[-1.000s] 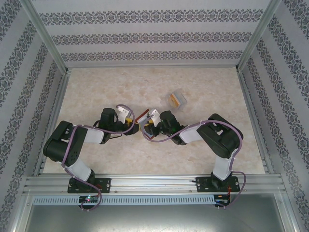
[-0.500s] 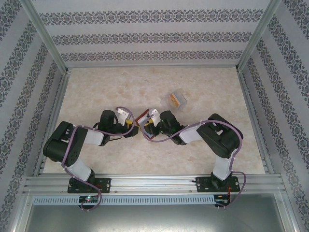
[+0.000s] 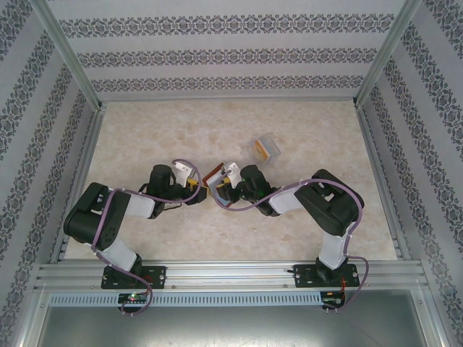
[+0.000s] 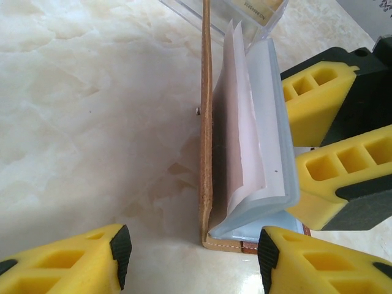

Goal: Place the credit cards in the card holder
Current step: Rotate the card holder at the center of the table.

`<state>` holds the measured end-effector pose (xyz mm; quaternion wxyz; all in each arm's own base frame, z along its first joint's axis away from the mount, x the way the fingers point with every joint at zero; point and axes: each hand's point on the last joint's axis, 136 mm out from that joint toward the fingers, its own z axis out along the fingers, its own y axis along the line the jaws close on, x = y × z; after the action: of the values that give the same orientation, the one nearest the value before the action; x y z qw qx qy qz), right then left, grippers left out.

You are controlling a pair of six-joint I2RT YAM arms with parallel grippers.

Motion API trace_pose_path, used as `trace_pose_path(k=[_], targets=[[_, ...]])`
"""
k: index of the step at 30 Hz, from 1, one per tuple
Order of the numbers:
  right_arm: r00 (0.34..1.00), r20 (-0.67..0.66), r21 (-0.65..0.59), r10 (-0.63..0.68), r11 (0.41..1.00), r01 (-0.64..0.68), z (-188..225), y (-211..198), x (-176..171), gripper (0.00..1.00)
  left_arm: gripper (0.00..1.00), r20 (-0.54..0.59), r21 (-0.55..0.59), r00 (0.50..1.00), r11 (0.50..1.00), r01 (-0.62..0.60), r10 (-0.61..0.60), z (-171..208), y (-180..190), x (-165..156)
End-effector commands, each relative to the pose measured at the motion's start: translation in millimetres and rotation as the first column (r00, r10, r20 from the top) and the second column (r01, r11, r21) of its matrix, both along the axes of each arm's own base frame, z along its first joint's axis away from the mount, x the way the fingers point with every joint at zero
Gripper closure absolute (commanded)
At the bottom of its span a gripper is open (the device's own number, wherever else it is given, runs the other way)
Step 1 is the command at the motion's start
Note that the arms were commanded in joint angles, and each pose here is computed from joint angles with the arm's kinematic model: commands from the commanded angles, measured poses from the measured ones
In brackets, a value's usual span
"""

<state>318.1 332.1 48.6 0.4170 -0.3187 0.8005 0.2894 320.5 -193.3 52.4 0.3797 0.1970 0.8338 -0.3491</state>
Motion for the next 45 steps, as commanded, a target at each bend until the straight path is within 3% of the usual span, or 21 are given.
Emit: trace_pose_path(k=[1, 28, 30, 34, 39, 42, 45], targets=[[1.0, -0.001, 0.039, 0.006, 0.999, -0.006, 5, 4, 5, 0.65, 0.41, 0.062, -0.022, 0.998, 1.0, 0.008, -0.006, 13, -2, 11], [1.0, -0.011, 0.045, 0.006, 0.999, -0.006, 5, 3, 3, 0.63, 0.39, 0.023, -0.108, 1.0, 0.994, -0.009, 0.012, 8, -13, 33], [1.0, -0.013, 0.046, 0.006, 0.999, -0.005, 5, 3, 2, 0.62, 0.45, 0.022, -0.118, 1.0, 0.993, -0.01, 0.013, 8, -15, 33], [1.0, -0.012, 0.072, 0.001, 0.997, 0.0, 17, 2, 0, 0.58, 0.69, 0.004, -0.123, 1.0, 0.992, -0.01, 0.011, 8, -17, 37], [0.999, -0.02, 0.098, -0.045, 0.994, 0.046, 43, -3, -10, 0.52, 0.8, 0.009, -0.145, 1.0, 0.989, -0.011, 0.012, 10, -18, 34], [0.983, -0.082, 0.12, -0.167, 0.977, 0.176, 57, -19, -5, 0.51, 0.84, 0.018, -0.152, 1.0, 0.988, -0.014, 0.017, 12, -18, 31], [0.912, -0.244, 0.161, -0.331, 0.913, 0.374, 62, -40, 1, 0.51, 0.9, 0.024, -0.149, 1.0, 0.989, -0.01, 0.014, 12, -21, 27]])
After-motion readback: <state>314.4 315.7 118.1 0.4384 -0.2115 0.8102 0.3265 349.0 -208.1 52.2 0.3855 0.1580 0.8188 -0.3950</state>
